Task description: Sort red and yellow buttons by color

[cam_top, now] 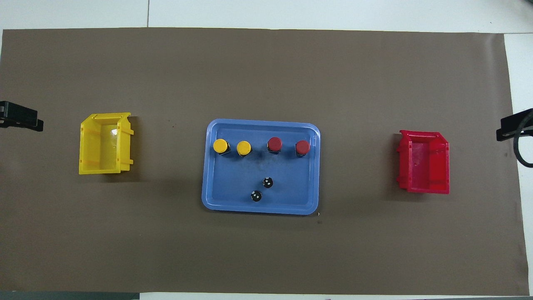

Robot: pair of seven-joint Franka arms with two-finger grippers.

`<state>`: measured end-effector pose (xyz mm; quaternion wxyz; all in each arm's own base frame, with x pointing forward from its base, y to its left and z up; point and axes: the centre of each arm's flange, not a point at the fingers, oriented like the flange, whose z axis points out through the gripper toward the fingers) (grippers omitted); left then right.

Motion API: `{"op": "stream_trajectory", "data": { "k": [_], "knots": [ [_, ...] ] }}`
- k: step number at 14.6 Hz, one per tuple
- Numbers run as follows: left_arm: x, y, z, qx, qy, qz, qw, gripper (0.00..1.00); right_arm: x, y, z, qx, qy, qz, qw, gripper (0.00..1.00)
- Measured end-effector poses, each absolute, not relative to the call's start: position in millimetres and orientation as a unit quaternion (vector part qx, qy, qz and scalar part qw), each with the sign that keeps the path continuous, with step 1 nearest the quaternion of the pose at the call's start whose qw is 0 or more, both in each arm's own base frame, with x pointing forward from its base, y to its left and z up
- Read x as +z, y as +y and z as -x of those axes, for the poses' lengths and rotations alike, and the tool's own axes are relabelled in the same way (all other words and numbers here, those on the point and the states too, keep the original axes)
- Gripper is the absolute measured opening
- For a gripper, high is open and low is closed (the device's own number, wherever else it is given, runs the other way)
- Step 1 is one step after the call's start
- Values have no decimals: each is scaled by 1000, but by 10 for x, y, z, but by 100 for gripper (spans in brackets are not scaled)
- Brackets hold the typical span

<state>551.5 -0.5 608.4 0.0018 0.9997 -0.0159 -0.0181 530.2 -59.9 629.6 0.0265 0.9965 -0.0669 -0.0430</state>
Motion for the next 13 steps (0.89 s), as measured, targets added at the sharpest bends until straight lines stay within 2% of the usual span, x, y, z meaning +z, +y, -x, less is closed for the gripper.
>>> {"op": "stream_trajectory", "data": {
  "k": [13],
  "knots": [
    [6077, 63, -5518, -16, -9, -1000, 2, 100, 6287, -600, -5305, -43, -67, -996, 26, 100]
  ]
}}
